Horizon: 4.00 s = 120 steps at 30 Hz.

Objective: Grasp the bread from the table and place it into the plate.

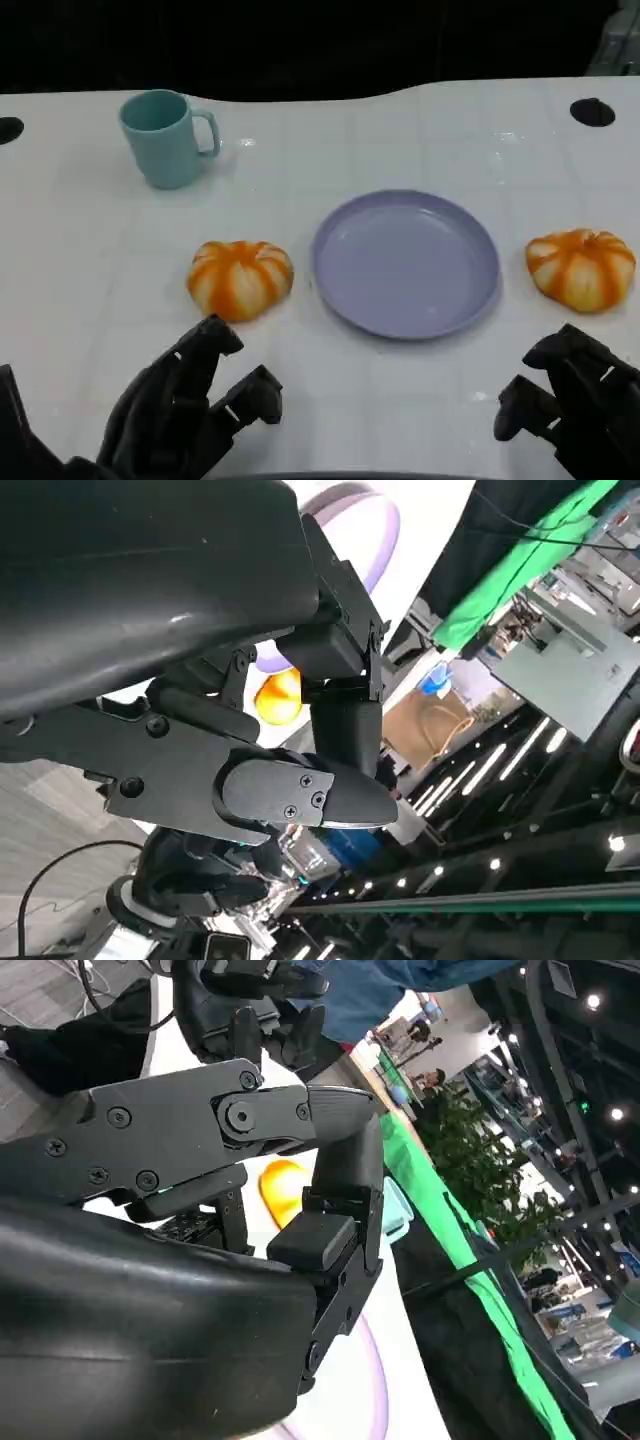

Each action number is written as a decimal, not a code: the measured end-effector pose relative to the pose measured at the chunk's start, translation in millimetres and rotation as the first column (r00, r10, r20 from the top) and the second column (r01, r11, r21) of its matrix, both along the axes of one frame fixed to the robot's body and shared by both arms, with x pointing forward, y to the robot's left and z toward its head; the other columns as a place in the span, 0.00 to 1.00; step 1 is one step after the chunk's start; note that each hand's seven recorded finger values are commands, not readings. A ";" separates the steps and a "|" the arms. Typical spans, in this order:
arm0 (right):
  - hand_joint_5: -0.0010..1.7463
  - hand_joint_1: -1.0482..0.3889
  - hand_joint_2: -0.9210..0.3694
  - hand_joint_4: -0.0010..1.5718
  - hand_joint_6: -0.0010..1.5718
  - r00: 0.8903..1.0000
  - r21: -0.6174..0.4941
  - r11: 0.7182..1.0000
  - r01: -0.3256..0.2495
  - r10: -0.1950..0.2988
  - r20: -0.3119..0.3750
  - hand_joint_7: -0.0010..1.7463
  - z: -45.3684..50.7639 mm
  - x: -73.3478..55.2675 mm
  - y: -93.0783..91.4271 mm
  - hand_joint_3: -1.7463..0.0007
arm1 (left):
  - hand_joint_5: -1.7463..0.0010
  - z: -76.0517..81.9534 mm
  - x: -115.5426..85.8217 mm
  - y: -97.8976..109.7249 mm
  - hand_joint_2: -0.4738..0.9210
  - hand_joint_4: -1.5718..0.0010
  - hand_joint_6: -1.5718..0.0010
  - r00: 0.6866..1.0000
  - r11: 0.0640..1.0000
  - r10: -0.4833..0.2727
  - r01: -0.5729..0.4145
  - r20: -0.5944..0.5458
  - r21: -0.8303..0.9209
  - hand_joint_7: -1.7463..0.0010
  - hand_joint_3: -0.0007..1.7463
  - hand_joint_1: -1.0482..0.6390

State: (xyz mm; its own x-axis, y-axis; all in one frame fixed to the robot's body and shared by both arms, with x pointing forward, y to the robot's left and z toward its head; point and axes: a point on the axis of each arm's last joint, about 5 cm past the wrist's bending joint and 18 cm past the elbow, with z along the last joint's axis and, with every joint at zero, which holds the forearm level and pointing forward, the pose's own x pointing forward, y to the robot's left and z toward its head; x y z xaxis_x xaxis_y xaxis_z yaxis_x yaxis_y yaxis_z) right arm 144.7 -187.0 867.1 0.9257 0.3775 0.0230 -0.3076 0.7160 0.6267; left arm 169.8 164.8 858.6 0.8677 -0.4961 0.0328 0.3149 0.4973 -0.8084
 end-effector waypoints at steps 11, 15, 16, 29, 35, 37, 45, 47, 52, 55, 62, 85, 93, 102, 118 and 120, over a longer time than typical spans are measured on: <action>0.92 0.36 0.00 0.40 0.45 1.000 0.000 1.000 0.000 0.000 0.000 0.63 0.1 0.0 0.0 0.85 | 0.01 0.1 0.1 -0.1 1.00 0.56 0.57 1.000 1.000 0.001 -0.001 0.003 0.001 0.24 0.10 0.24; 0.92 0.36 0.00 0.40 0.44 1.000 0.000 1.000 -0.002 0.002 0.000 0.63 0.0 0.1 0.3 0.84 | 0.02 0.2 0.1 0.0 1.00 0.56 0.57 1.000 1.000 0.002 -0.002 0.003 0.001 0.25 0.11 0.24; 0.92 0.35 0.00 0.40 0.44 1.000 0.000 1.000 -0.002 0.002 0.000 0.63 0.0 0.1 0.5 0.84 | 0.02 0.2 0.1 0.0 1.00 0.58 0.58 1.000 1.000 0.002 -0.002 0.004 0.002 0.26 0.12 0.23; 0.91 0.35 0.00 0.41 0.45 1.000 0.015 1.000 -0.008 0.008 -0.002 0.62 -0.9 -0.2 4.9 0.85 | 0.17 13.6 5.6 9.7 1.00 0.72 0.66 0.931 0.944 0.035 -0.151 0.364 0.293 0.45 0.14 0.23; 0.91 0.35 0.00 0.41 0.45 1.000 0.015 1.000 -0.008 0.008 -0.001 0.63 -0.7 -0.1 5.5 0.85 | 0.32 25.2 12.6 12.7 1.00 0.74 0.70 0.872 0.887 -0.009 -0.219 0.489 0.407 0.58 0.13 0.22; 0.92 0.35 0.00 0.41 0.45 1.000 0.015 1.000 -0.007 0.007 0.000 0.63 -0.6 -0.1 5.7 0.85 | 0.36 33.4 16.5 16.7 1.00 0.75 0.72 0.831 0.822 -0.051 -0.280 0.553 0.496 0.61 0.12 0.23; 0.91 0.35 0.00 0.40 0.45 1.000 0.018 1.000 -0.006 0.006 0.000 0.63 -0.1 0.3 8.6 0.84 | 0.61 62.0 29.8 22.8 1.00 0.86 0.71 0.647 0.543 -0.289 -0.496 0.705 0.678 0.90 0.02 0.28; 0.91 0.35 0.00 0.40 0.44 1.000 0.020 1.000 -0.009 0.009 0.001 0.64 0.0 0.3 9.6 0.84 | 0.65 64.8 32.0 24.5 1.00 0.87 0.73 0.610 0.489 -0.334 -0.540 0.719 0.685 0.94 0.01 0.28; 0.93 0.35 0.00 0.39 0.43 1.000 0.019 1.000 -0.013 0.013 0.003 0.65 0.6 0.2 11.0 0.84 | 0.71 71.4 34.2 28.8 1.00 0.91 0.76 0.562 0.343 -0.455 -0.604 0.690 0.719 0.98 0.00 0.28; 0.90 0.35 0.00 0.41 0.46 1.000 0.020 1.000 -0.012 0.012 0.002 0.62 0.5 0.0 11.1 0.86 | 0.77 73.6 34.6 28.6 0.97 0.92 0.80 0.541 0.293 -0.498 -0.631 0.678 0.719 1.00 0.00 0.29; 0.91 0.34 0.00 0.41 0.43 1.000 0.015 1.000 0.003 -0.003 -0.005 0.65 2.1 -1.0 11.9 0.86 | 0.82 92.3 43.8 21.0 0.86 0.98 0.84 0.460 0.091 -0.657 -0.737 0.597 0.669 1.00 0.00 0.44; 0.91 0.34 0.00 0.41 0.44 1.000 0.013 1.000 0.013 -0.013 -0.007 0.64 3.1 -3.0 11.5 0.86 | 0.94 95.2 59.8 -4.2 0.86 1.00 0.88 0.508 -0.163 -0.731 -0.778 0.455 0.607 1.00 0.01 0.52; 0.91 0.34 0.00 0.41 0.43 1.000 0.014 1.000 0.008 -0.008 -0.012 0.64 3.3 -5.3 11.3 0.86 | 0.95 78.3 91.8 -33.0 0.89 0.99 0.88 0.681 -0.383 -0.693 -0.625 0.236 0.680 1.00 0.01 0.53; 0.91 0.34 0.00 0.41 0.43 1.000 0.013 1.000 0.006 -0.006 -0.010 0.64 3.6 -5.1 11.1 0.85 | 0.96 68.4 98.2 -32.9 0.91 0.99 0.89 0.724 -0.413 -0.664 -0.562 0.185 0.717 1.00 0.01 0.53; 0.92 0.35 0.00 0.40 0.42 1.000 0.007 1.000 0.006 -0.006 -0.010 0.65 3.9 -6.3 10.3 0.85 | 0.96 43.1 128.4 -41.5 0.91 0.97 0.88 0.733 -0.427 -0.666 -0.526 0.138 0.735 1.00 0.00 0.53; 0.93 0.35 0.00 0.40 0.42 1.000 0.008 1.000 0.005 -0.005 -0.009 0.65 3.9 -6.4 10.4 0.85 | 0.96 40.5 130.8 -42.1 0.91 0.97 0.88 0.737 -0.432 -0.663 -0.520 0.131 0.737 1.00 0.00 0.53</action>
State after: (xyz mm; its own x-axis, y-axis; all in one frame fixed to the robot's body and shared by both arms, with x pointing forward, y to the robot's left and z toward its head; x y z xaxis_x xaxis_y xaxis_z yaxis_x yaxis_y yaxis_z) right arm 138.3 -176.6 871.0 0.9278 0.3726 0.0174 -0.2981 0.7126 0.6352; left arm 300.7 122.7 899.1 0.8827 -0.3815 -0.2742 0.3235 0.0704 0.9436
